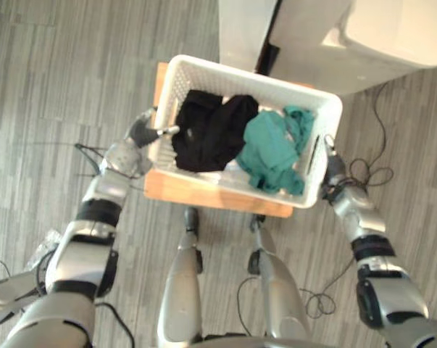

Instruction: Pick up the laundry basket with both hands and put the clothes into the washing machine.

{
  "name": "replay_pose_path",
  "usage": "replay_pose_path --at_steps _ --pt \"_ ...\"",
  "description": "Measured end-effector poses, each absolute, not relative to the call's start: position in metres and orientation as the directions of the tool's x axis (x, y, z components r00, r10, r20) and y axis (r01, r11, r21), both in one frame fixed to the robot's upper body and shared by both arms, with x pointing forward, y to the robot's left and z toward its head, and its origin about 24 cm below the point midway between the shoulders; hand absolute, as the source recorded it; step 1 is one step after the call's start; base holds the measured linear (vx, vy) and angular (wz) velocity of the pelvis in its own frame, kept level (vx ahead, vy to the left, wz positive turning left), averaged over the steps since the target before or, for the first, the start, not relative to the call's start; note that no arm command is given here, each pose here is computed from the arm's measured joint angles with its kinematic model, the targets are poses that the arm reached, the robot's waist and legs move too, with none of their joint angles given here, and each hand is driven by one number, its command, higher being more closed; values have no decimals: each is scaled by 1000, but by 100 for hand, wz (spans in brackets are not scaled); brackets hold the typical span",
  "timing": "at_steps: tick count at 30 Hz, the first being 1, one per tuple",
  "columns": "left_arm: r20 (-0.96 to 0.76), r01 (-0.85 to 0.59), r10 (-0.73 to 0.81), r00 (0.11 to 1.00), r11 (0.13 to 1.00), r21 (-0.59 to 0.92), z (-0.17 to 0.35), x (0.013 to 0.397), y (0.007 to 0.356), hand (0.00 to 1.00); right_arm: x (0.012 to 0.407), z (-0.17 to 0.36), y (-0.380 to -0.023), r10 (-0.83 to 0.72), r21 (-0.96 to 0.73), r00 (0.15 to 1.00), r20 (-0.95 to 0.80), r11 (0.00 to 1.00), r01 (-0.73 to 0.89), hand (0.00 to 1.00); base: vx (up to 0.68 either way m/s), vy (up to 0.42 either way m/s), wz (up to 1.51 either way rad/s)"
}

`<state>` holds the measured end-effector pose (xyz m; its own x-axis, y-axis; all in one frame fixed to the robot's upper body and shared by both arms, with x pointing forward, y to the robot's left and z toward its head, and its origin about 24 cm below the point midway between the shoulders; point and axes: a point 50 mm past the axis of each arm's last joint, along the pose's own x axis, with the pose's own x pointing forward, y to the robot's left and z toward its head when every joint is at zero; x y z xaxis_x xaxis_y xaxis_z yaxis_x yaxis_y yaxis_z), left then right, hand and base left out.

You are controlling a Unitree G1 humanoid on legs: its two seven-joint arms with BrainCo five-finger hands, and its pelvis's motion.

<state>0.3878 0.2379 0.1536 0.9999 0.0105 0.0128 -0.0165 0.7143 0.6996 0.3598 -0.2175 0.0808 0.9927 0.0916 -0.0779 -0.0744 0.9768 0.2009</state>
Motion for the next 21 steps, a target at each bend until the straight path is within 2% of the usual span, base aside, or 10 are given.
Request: replay_pose_path --at_steps 4,6,14,18,21 --pt "7 -28 32 999 710 703 157 390 244 0 366 84 -212 113 187 989 -90 978 -95 0 -46 -38 0" --pt "7 -53 69 998 695 717 158 388 255 0 373 86 -204 146 115 982 -122 985 -132 0 -51 -32 -8" --pt "5 -49 69 998 657 752 150 385 253 0 372 80 -205 119 -94 976 -182 986 -137 0 -14 1 -1" --pt "28 -55 53 998 637 769 147 376 254 0 365 85 -213 105 -262 978 -178 953 -150 0 15 16 3" --pt "27 -58 60 998 612 789 138 368 257 0 359 88 -213 104 -451 977 -188 874 -179 0 23 29 -3"
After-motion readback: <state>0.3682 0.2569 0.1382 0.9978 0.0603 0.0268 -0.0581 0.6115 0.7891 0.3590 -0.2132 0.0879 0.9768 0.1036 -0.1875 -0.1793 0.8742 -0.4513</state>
